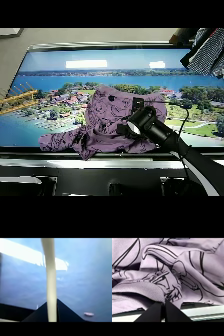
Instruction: Fold the clothes and pants, and hang the long-sleeved shirts on hangers.
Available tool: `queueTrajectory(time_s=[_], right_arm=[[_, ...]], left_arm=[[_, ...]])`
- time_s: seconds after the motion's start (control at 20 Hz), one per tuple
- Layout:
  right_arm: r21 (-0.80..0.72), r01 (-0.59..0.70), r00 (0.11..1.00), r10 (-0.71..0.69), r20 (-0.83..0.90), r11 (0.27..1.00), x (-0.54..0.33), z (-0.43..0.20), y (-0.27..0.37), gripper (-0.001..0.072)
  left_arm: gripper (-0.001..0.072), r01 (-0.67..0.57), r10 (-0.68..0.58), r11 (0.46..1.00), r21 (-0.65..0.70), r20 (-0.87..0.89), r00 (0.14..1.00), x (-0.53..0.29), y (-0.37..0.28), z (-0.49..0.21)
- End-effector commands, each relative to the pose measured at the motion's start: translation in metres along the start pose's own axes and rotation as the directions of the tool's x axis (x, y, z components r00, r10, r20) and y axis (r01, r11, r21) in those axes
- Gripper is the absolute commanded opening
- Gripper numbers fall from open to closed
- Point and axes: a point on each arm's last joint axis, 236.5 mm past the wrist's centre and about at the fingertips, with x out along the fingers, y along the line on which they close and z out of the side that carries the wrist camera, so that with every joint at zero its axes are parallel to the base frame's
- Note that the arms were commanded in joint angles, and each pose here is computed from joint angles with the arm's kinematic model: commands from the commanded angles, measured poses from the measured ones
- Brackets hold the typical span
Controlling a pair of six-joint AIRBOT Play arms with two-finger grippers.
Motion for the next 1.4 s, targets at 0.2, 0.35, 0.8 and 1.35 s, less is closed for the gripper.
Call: queueTrajectory(time_s=[0.2, 0.35, 0.8, 1.35], right_arm=[[-0.002, 0.004, 1.000, -0.004, 0.002, 1.000, 0.000, 0.000, -0.001, 0.0040], [-0.007, 0.016, 1.000, -0.016, 0.018, 1.000, 0.000, 0.004, -0.004, 0.0039], [-0.015, 0.052, 0.996, -0.051, 0.070, 0.999, -0.001, 0.016, -0.012, 0.0039], [0.156, 0.007, 1.000, -0.011, 0.022, 0.988, 0.004, 0.038, -0.031, 0.0039]], left_arm=[[0.0027, -0.176, 0.158, 0.983, 0.044, 0.272, 0.949, -0.089, -0.023, 0.101], [0.0027, -0.250, 0.197, 0.965, 0.084, 0.401, 0.895, -0.131, -0.046, 0.138], [0.0025, -0.026, -0.225, 0.903, 0.428, 0.525, 0.821, -0.184, -0.221, 0.158], [0.0026, 0.313, -0.530, 0.518, 0.796, 0.011, 0.848, -0.117, -0.425, -0.114]])
